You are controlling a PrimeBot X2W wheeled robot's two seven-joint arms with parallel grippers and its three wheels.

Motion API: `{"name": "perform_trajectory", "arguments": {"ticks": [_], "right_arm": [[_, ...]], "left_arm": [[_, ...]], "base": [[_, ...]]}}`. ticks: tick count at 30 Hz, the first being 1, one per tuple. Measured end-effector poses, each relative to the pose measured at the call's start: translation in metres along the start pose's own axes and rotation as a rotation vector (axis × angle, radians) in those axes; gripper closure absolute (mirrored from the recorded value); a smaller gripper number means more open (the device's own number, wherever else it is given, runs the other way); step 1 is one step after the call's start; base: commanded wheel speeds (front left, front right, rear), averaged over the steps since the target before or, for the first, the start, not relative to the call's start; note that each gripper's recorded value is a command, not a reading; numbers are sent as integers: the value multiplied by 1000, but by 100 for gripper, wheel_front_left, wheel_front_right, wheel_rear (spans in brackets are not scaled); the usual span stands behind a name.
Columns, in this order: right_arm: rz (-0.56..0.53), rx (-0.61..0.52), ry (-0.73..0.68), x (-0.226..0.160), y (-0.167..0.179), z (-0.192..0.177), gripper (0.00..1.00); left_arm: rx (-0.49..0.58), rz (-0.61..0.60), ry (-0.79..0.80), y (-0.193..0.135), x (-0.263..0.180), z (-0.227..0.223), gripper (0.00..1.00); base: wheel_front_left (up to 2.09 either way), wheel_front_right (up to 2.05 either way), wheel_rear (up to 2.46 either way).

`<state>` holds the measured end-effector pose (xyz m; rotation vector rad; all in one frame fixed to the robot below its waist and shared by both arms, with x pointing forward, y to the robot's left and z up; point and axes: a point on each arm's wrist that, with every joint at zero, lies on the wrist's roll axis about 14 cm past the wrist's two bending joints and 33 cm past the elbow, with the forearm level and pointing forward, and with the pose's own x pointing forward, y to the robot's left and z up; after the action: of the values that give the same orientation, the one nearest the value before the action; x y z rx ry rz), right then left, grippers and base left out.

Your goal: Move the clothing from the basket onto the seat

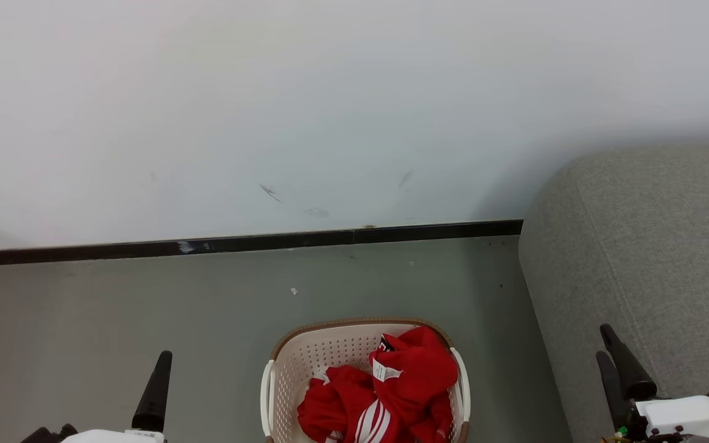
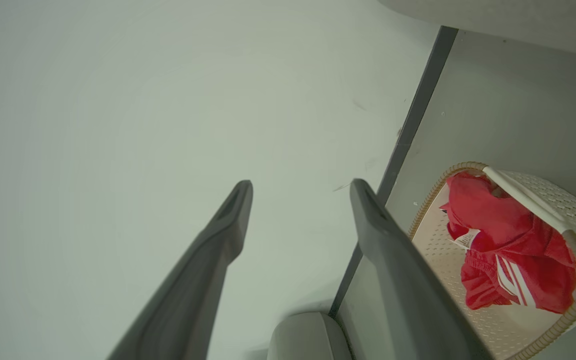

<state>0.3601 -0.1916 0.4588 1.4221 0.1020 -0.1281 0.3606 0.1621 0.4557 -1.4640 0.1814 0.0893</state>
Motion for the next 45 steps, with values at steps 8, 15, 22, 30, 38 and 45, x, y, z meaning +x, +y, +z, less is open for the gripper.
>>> {"name": "perform_trajectory", "arguments": {"ticks": [8, 15, 22, 30, 38, 45], "right_arm": [[36, -161, 8, 2, 9, -3, 0], [82, -329, 21, 2, 20, -10, 0], [112, -465, 21, 0, 26, -16, 0], [133, -602, 24, -3, 28, -20, 0], [169, -771, 18, -4, 34, -25, 0], [203, -926, 10, -5, 39, -29, 0]], "left_arm": [[132, -11, 7, -3, 1, -2, 0], [291, -34, 11, -12, 4, -3, 0], [452, -55, 7, -21, 5, -5, 0], [637, -75, 0, -28, 5, -6, 0], [810, -89, -17, -34, 4, -11, 0], [963, -101, -37, -38, 4, -17, 0]], "base": [[0, 0, 0], [0, 0, 0], [0, 0, 0], [0, 0, 0], [0, 0, 0], [0, 0, 0]]}}
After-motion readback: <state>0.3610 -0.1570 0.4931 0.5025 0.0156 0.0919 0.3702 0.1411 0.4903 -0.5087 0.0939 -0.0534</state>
